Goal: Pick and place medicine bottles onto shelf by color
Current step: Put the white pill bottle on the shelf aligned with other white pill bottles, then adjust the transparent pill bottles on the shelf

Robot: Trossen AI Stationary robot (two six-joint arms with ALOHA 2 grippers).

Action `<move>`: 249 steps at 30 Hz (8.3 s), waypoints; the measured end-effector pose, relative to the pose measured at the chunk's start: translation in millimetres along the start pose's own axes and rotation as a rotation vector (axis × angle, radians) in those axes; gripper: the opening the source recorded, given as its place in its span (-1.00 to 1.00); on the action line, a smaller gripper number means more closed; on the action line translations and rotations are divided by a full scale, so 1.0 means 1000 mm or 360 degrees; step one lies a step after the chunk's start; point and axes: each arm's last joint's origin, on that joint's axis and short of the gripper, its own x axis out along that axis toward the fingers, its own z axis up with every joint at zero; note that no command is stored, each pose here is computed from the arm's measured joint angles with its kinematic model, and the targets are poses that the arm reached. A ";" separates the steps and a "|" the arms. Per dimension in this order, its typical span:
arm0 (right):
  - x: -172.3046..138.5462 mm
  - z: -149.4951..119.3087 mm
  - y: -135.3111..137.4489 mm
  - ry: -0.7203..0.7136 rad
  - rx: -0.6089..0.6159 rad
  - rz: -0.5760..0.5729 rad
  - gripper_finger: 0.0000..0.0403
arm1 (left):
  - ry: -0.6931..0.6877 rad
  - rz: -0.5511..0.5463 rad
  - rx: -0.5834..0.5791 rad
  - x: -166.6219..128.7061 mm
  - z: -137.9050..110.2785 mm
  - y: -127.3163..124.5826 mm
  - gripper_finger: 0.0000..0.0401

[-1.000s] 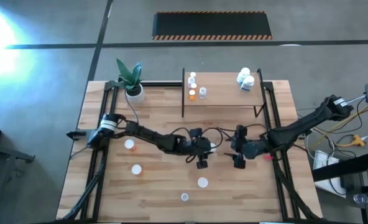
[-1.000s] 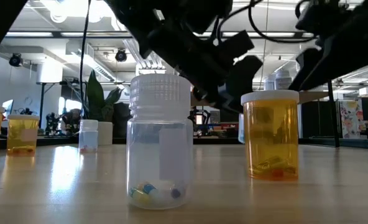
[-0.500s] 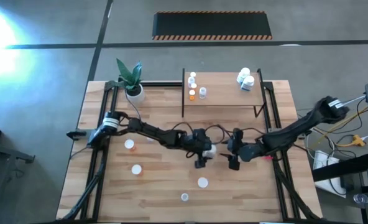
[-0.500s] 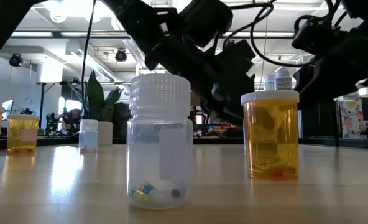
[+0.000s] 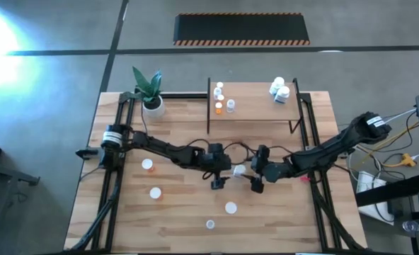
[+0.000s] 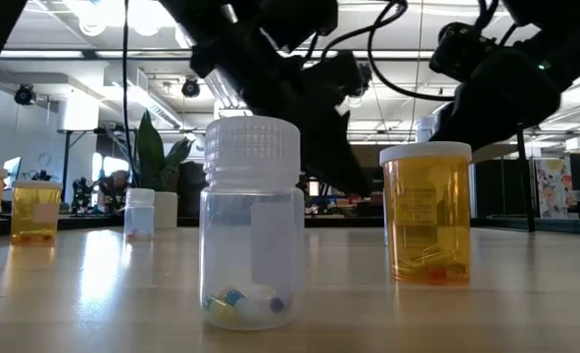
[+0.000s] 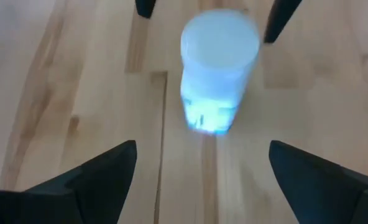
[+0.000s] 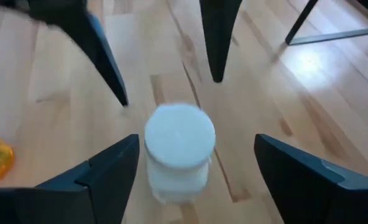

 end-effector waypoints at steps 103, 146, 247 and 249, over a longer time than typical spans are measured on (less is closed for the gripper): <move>-0.070 -0.012 -0.019 -0.0256 -0.0124 0.0316 -0.23 | 0.0482 0.1055 -0.1072 -0.152 -0.117 -0.006 0.74; -0.025 0.111 -0.111 -0.0526 -0.0377 -0.0154 -0.28 | -0.0262 0.1508 -0.0697 -0.140 -0.061 0.026 0.28; 0.073 0.239 -0.314 0.0090 -0.0177 0.0392 0.17 | -0.0211 0.1744 -0.0449 -0.139 -0.039 0.087 0.28; 0.076 0.239 -0.314 0.0106 -0.0193 0.0405 0.17 | -0.0211 0.1744 -0.0448 -0.139 -0.040 0.087 0.28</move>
